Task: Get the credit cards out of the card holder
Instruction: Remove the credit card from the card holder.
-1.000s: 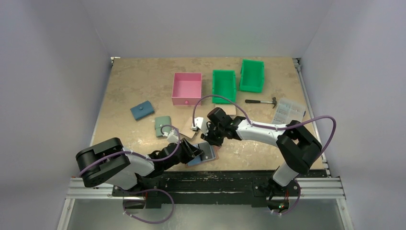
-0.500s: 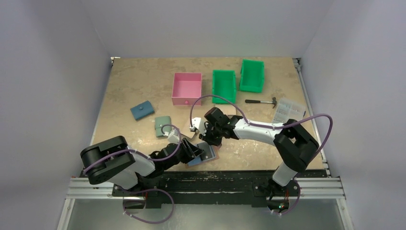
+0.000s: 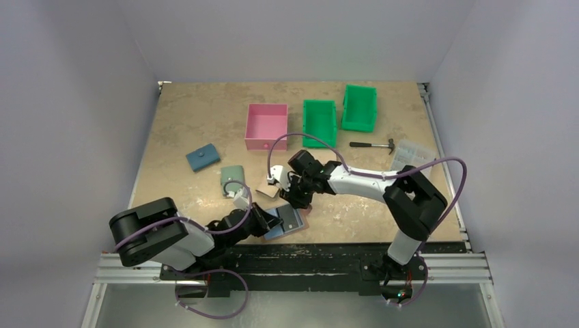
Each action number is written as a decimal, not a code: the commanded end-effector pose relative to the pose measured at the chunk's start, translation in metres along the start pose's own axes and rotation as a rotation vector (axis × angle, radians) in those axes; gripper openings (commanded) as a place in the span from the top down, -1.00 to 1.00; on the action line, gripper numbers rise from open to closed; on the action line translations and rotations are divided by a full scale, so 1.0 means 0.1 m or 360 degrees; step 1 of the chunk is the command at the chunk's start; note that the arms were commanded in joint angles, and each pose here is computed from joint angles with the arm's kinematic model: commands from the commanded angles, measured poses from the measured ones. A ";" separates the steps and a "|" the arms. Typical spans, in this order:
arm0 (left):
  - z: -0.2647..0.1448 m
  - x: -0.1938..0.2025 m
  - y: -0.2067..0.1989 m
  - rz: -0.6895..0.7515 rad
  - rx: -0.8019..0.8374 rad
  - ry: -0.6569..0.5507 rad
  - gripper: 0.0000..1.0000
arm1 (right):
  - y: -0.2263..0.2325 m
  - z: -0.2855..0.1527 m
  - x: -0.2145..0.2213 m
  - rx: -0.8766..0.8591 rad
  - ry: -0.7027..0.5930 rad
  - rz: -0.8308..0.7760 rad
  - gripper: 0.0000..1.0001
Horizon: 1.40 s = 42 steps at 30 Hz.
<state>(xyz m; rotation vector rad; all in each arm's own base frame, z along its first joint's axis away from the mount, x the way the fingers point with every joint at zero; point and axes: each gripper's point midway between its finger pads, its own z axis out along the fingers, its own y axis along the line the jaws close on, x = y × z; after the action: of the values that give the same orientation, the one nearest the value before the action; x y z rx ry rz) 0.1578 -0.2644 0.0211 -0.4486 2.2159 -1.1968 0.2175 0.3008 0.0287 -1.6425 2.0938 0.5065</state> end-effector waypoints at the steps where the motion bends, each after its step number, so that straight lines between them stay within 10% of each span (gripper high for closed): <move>1: -0.19 0.04 0.27 0.0348 -0.0011 0.0043 1.00 | 0.11 -0.07 0.09 -0.0197 0.0039 0.0075 0.16; 9: -0.11 -0.03 -0.08 0.0882 0.0109 0.0073 1.00 | 0.11 -0.57 -0.04 -0.0350 -0.0188 -0.0124 -0.67; 18: -0.12 -0.02 -0.44 0.1320 0.0317 0.0066 1.00 | 0.23 -0.68 -0.01 -0.0462 -0.0323 -0.0353 -0.87; 32: -0.17 0.11 -0.62 0.1589 0.0435 0.0051 1.00 | 0.33 -0.52 0.22 -0.0703 -0.0230 -0.0311 -0.76; 42: -0.24 0.05 -0.61 0.1574 0.0459 -0.0020 1.00 | 0.45 -0.51 0.17 -0.0865 -0.0260 -0.0245 -0.03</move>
<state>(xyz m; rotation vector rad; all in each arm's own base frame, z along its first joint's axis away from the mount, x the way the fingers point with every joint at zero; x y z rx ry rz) 0.1362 -0.2869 0.0736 0.6969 1.8431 -0.9034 0.1664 0.2564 0.0419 -1.9704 1.8706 1.0905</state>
